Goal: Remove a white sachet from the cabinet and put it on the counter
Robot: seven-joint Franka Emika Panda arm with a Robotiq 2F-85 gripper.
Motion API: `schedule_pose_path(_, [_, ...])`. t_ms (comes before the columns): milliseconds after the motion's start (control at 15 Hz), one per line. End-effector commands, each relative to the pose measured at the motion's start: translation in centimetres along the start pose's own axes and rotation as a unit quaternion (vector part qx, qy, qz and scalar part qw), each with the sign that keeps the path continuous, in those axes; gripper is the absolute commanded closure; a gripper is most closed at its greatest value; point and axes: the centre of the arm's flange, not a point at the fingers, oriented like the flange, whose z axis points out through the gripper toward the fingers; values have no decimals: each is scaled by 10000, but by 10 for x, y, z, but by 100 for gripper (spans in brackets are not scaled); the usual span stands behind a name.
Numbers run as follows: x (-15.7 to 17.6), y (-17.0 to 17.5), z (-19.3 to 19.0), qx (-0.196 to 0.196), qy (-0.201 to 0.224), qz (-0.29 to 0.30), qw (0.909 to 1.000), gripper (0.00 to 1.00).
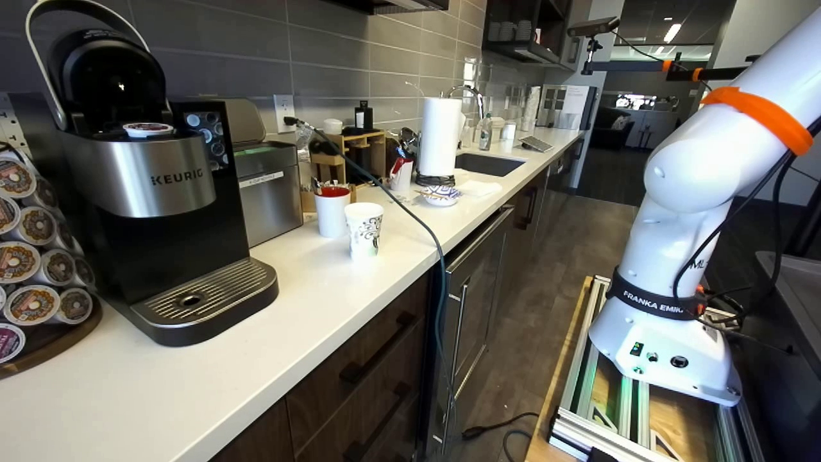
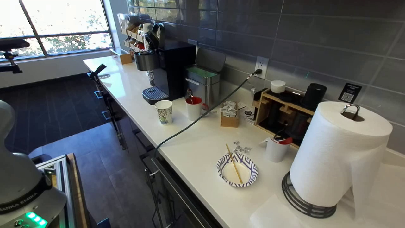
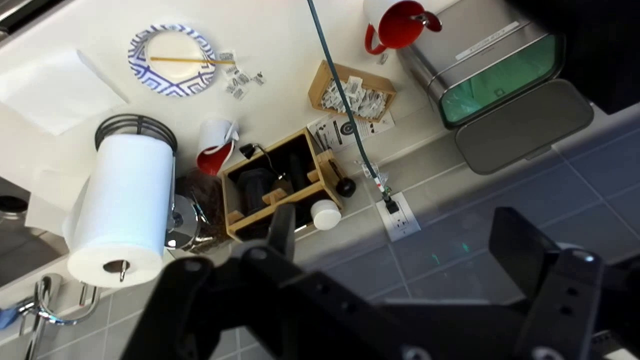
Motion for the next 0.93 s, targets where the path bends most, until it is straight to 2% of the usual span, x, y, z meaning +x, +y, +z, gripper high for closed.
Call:
schedule_pose_path(0, [46, 14, -16, 220, 369, -347, 9985, 0])
schedule_pose_path(267, [100, 15, -35, 497, 784, -1002, 9906, 0])
schedule_pose_path(533, [143, -30, -38, 795, 1179, -1655, 9759, 0])
schedule_pose_path(667, [161, -50, -26, 710, 1369, -1820, 9711, 0])
schedule_pose_path(867, [185, -57, -3, 534, 1518, -1796, 9705, 0])
